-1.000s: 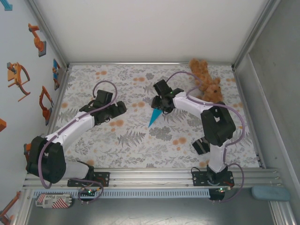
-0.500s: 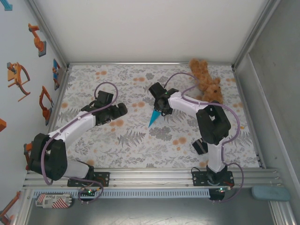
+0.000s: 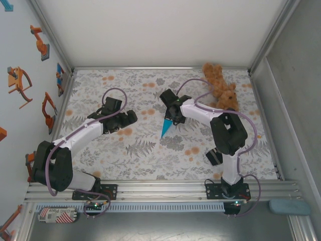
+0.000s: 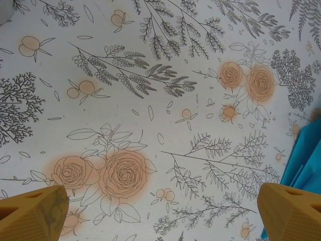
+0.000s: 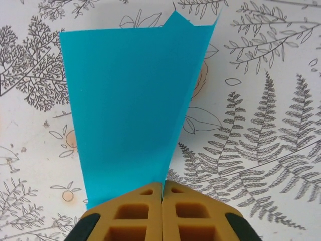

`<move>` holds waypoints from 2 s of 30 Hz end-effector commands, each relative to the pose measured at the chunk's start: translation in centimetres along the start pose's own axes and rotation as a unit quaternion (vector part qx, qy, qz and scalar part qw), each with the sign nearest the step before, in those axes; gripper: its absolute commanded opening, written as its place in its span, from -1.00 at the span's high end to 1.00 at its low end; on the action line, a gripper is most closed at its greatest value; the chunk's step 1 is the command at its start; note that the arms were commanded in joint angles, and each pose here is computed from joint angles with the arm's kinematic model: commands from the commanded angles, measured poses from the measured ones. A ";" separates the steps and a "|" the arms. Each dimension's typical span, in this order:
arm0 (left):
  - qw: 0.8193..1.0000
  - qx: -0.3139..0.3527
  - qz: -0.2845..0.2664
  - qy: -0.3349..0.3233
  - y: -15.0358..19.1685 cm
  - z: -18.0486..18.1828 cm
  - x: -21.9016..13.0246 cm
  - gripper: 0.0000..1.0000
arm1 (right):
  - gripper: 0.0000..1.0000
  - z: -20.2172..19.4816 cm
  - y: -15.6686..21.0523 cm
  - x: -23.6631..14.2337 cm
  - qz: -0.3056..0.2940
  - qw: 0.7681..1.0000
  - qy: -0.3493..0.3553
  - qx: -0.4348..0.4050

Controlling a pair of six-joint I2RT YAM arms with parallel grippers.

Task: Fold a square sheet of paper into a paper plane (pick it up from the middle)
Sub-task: Turn over a paper plane at the center of the table.

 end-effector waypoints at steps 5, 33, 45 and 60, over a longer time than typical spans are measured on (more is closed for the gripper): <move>0.999 -0.033 -0.031 0.008 -1.0 0.8 -1.2 -0.93 | 1.00 2.6 -2.0 -5.2 -0.045 0.986 -0.140 -0.076; 0.989 -0.113 -0.020 0.097 0.1 1.7 0.7 -0.81 | 1.00 5.0 0.1 2.0 0.137 0.889 -0.424 -0.106; 0.987 -0.094 0.029 0.130 0.2 -0.6 3.4 -0.64 | 0.99 2.9 -0.4 4.8 0.154 0.901 -0.402 -0.058; 0.973 -0.076 0.068 0.207 -0.9 -4.0 6.4 -0.18 | 0.92 1.1 -0.4 6.0 0.158 0.907 -0.390 -0.036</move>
Point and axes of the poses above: each hand's point on the last joint's axis, 136 mm out from that joint toward the fingers, its own x axis out along the fingers, its own z axis along the line the jaws close on, y = z × x, the point moved 10 cm from there along -x, back along the fingers, and after that the axes turned 7 degrees about x, right-handed, at the moved point
